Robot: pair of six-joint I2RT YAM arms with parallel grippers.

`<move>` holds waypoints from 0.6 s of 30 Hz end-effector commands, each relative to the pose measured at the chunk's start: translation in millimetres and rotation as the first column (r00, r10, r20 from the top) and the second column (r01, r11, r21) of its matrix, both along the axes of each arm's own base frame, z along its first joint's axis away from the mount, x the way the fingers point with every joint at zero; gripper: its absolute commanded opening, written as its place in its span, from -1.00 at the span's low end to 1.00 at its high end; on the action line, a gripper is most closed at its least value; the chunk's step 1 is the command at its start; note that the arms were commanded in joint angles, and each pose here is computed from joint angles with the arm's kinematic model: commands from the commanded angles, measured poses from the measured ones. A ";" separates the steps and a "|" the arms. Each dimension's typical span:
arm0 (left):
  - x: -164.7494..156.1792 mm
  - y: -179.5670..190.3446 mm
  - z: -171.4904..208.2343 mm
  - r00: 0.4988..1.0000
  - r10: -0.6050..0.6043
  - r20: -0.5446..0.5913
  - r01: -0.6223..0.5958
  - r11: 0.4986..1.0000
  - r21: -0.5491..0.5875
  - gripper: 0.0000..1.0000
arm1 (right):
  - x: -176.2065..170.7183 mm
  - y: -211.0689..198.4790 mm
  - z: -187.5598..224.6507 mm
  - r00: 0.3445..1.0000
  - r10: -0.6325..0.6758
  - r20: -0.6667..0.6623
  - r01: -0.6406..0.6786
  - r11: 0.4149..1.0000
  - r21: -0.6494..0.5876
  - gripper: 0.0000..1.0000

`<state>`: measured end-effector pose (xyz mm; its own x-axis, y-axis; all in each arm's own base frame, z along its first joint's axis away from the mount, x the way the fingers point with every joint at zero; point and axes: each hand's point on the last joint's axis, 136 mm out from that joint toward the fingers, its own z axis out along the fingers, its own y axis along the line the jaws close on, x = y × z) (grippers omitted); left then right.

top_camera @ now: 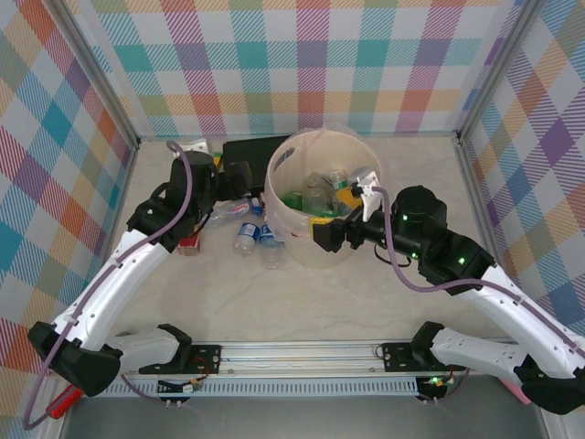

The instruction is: Put the plastic bottles in the bin

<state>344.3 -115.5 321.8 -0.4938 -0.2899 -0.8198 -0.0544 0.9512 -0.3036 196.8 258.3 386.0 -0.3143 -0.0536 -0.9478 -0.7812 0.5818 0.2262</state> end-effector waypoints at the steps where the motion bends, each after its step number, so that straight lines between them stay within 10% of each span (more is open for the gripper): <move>1: 6.1 16.2 -26.8 0.996 0.049 -0.075 -0.053 0.997 -0.050 0.99 | -6.6 4.7 21.7 0.999 0.039 0.023 -0.040 0.998 0.053 0.98; 18: 80.1 56.5 -162.5 0.923 0.161 -0.350 -0.229 0.960 -0.161 0.99 | -10.7 15.3 17.9 0.996 0.093 -0.012 -0.093 0.995 0.040 0.98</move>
<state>409.1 -57.5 165.0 -0.6574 -0.5167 -0.5484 -0.3738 0.8556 -0.3581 193.6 273.0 381.9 -0.3428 -0.0800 -0.9360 -0.8099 0.5300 0.2513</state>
